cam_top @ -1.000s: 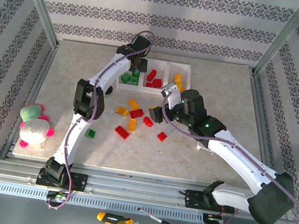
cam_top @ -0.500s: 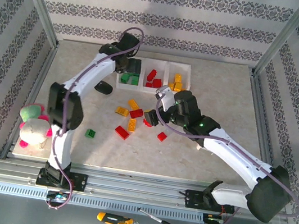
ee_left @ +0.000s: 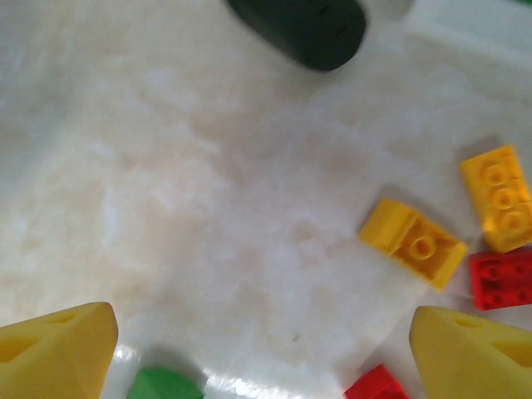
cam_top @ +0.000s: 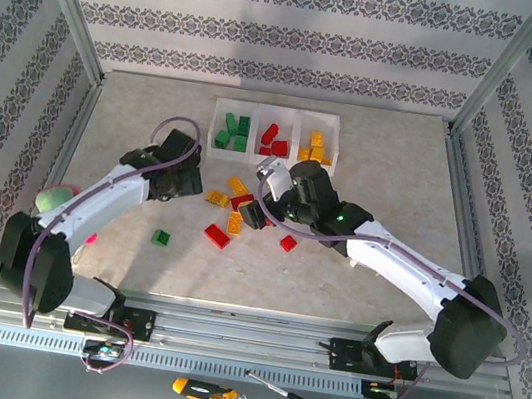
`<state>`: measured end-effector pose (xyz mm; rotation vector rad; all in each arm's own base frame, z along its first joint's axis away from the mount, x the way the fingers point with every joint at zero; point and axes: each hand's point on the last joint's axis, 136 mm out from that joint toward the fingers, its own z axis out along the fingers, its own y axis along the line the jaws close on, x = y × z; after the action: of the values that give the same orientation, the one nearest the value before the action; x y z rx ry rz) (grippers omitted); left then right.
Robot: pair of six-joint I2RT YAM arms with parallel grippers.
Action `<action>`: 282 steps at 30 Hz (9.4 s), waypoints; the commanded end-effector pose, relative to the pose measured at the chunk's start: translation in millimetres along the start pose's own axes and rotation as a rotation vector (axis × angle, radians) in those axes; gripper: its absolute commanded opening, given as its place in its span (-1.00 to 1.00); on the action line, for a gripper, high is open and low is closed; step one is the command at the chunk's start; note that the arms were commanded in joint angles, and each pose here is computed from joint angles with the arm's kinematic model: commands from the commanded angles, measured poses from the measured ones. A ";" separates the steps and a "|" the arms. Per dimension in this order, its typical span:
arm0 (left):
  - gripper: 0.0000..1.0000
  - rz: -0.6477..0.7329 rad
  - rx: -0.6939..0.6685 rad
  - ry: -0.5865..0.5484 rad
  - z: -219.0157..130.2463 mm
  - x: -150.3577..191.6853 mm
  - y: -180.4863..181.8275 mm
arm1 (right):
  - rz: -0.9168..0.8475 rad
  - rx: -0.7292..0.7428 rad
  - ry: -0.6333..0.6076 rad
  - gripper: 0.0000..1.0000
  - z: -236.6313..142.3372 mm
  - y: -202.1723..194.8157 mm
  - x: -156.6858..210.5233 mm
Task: Sort the legos into containers by color
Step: Pick up the lego from the bottom-left of the table, then place the lego in the container, then pick up the lego from the center of the table, then place the lego in the container, then pick up the lego from the center of the table, then place the lego in the container.
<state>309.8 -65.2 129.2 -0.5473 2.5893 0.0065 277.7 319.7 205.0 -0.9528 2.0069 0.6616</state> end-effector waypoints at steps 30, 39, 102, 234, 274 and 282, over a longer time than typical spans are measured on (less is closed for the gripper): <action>0.33 -0.712 -0.211 0.197 64.6 109.3 51.4 | -0.023 -0.050 0.004 0.78 19.3 9.4 -6.9; -0.25 -0.698 -0.192 0.202 63.9 107.0 47.6 | -0.018 -0.044 -0.001 0.78 16.8 8.3 -7.6; 0.99 -0.167 0.275 -0.138 17.3 -98.6 -93.9 | 0.241 0.242 0.395 0.45 52.5 -64.3 87.0; -0.49 -0.227 0.158 0.083 64.2 3.4 -151.5 | 0.379 0.386 -0.035 0.59 -49.0 -110.0 28.4; -0.43 0.368 0.526 -0.489 70.3 -131.6 -409.0 | 0.378 0.498 -0.086 0.60 -129.0 -115.7 57.0; 0.33 0.378 0.530 -0.500 61.2 -138.4 -406.8 | 0.388 0.493 -0.090 0.60 -128.5 -116.0 55.9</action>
<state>600.3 -385.6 147.2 0.1240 2.0954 -0.3648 294.5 139.2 217.8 -0.2399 2.1409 0.3593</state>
